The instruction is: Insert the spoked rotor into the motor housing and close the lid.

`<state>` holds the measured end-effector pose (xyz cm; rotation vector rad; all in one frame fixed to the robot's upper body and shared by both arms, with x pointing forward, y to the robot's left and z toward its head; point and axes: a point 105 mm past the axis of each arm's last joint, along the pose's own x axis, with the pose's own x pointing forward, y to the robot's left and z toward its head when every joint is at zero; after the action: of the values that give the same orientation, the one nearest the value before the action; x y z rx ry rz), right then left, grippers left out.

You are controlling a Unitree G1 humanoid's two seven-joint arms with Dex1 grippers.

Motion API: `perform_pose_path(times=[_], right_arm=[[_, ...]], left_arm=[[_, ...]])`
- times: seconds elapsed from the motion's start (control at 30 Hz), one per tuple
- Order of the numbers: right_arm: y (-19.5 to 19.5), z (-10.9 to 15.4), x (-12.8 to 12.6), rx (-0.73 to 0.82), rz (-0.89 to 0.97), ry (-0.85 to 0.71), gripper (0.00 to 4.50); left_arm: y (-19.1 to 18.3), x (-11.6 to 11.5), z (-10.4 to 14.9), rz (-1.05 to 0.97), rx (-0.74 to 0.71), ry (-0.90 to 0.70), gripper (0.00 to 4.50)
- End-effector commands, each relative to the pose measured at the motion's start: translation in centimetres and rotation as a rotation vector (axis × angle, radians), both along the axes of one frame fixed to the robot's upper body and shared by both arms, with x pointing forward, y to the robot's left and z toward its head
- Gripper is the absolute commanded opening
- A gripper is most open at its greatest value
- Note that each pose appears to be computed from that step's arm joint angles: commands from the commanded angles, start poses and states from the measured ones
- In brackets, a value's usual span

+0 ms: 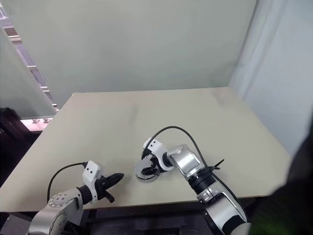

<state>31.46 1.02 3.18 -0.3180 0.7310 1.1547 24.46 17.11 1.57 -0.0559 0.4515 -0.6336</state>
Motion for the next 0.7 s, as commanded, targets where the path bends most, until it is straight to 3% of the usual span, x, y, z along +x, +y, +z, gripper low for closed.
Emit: perform_pose_path(times=[0.03, 0.7], right_arm=[[0.6, 0.4, 0.1, -0.005, -0.006, -0.040, 3.27], [0.3, -2.8, -0.7, -0.198, -0.045, -0.047, 3.27]], left_arm=[[0.2, 0.5, 1.0, 0.009, -0.004, -0.048, 0.00], [1.4, 0.5, 0.9, 0.066, -0.011, -0.050, 0.00]])
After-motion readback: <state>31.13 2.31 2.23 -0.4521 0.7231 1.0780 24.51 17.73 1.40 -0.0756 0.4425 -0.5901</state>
